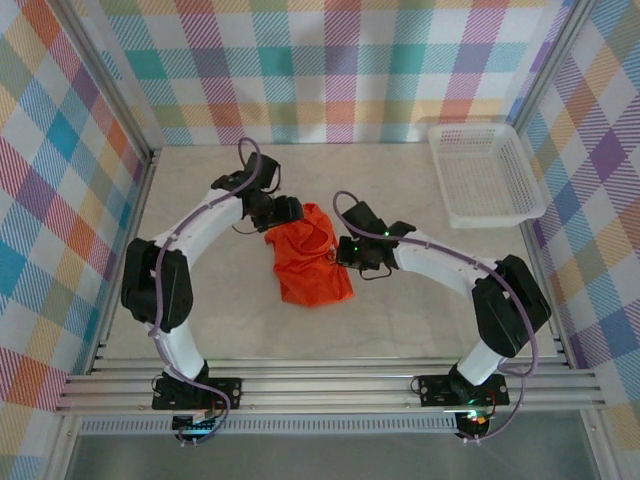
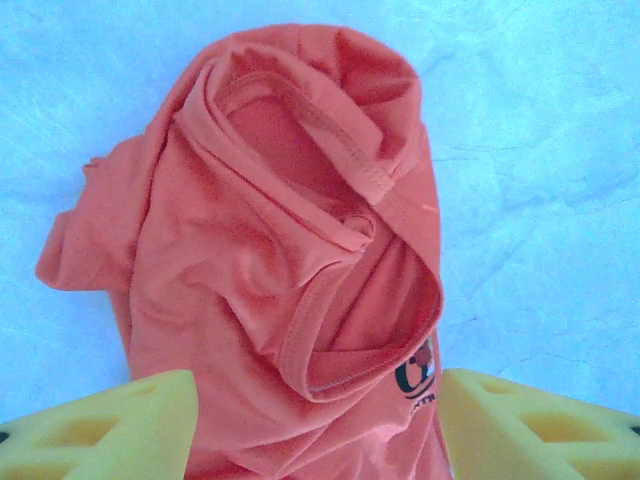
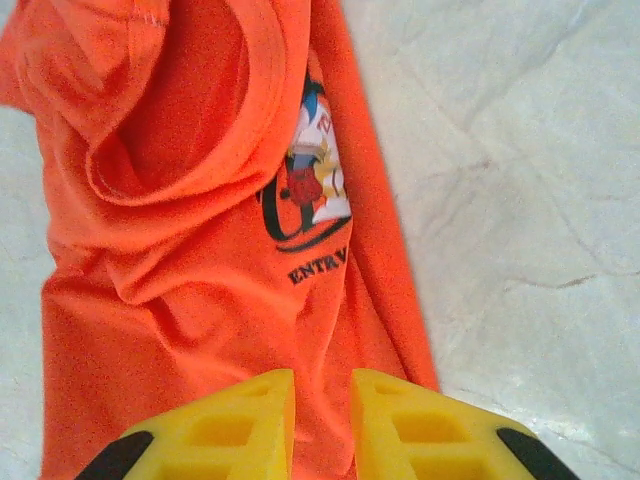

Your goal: Fold the inside-out t-shirt

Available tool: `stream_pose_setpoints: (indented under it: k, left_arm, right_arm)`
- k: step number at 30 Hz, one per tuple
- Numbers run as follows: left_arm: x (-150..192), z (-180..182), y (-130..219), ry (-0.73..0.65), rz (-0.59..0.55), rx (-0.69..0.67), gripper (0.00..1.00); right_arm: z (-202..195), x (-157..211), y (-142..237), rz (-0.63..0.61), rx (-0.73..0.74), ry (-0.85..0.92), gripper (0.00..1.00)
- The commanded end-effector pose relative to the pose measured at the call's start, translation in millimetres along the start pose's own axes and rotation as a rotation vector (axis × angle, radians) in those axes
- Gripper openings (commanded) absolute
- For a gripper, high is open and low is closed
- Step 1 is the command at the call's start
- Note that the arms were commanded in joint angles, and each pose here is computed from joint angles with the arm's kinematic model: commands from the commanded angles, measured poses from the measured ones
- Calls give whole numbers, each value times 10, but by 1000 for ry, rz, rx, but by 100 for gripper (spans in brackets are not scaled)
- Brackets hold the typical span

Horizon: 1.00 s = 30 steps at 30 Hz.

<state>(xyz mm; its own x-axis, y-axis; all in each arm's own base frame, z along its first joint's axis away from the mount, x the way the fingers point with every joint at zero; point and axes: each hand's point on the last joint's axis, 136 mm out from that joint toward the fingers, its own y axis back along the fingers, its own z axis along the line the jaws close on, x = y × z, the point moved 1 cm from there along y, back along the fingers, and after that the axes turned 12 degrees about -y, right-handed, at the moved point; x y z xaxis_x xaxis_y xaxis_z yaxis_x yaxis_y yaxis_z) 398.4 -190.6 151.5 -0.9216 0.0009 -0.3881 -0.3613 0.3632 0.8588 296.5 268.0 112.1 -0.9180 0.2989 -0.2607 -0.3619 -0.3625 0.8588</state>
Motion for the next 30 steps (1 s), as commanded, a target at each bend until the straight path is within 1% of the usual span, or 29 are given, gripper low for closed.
stream_pose_setpoints:
  k: [1, 3, 7, 11, 14, 15, 16, 18, 19, 20, 25, 27, 30]
  left_arm:
    - [246, 152, -206, 7, 121, -23, 63]
    - [228, 175, -326, 22, 134, -20, 63]
    - [129, 34, -541, 31, 153, 56, 60]
    - [115, 49, -782, 28, 193, 34, 61]
    - [128, 136, -974, 29, 222, -1, 59]
    - [141, 176, -1040, 32, 239, -15, 52]
    - [141, 235, -1080, 36, 255, -39, 38]
    - [105, 348, -1096, 54, 272, -75, 15]
    - [59, 414, -1071, 73, 267, -95, 6]
    - [5, 484, -1023, 96, 257, -113, 0]
    - [-304, 760, -660, 171, 160, -196, 0]
    - [-381, 802, -607, 181, 142, -200, 0]
    - [-411, 865, -596, 183, 148, -225, 0]
  right_arm:
    - [59, 110, -62, 62, -12, 24, 22]
    - [74, 161, -96, 87, -26, 19, 22]
    - [140, 356, -163, 142, -60, 14, 22]
    - [173, 603, -327, 181, -59, 3, 22]
    - [47, 742, -533, 211, -23, -41, 21]
    - [-31, 779, -597, 213, -4, -54, 20]
    - [-129, 813, -656, 215, 26, -66, 20]
    - [-323, 861, -737, 212, 92, -74, 19]
    - [-413, 894, -766, 217, 125, -78, 19]
    - [-508, 928, -791, 224, 155, -82, 19]
    - [-832, 1089, -805, 248, 234, -114, 18]
    - [-861, 1102, -786, 246, 234, -118, 18]
    - [-840, 1089, -761, 244, 233, -104, 18]
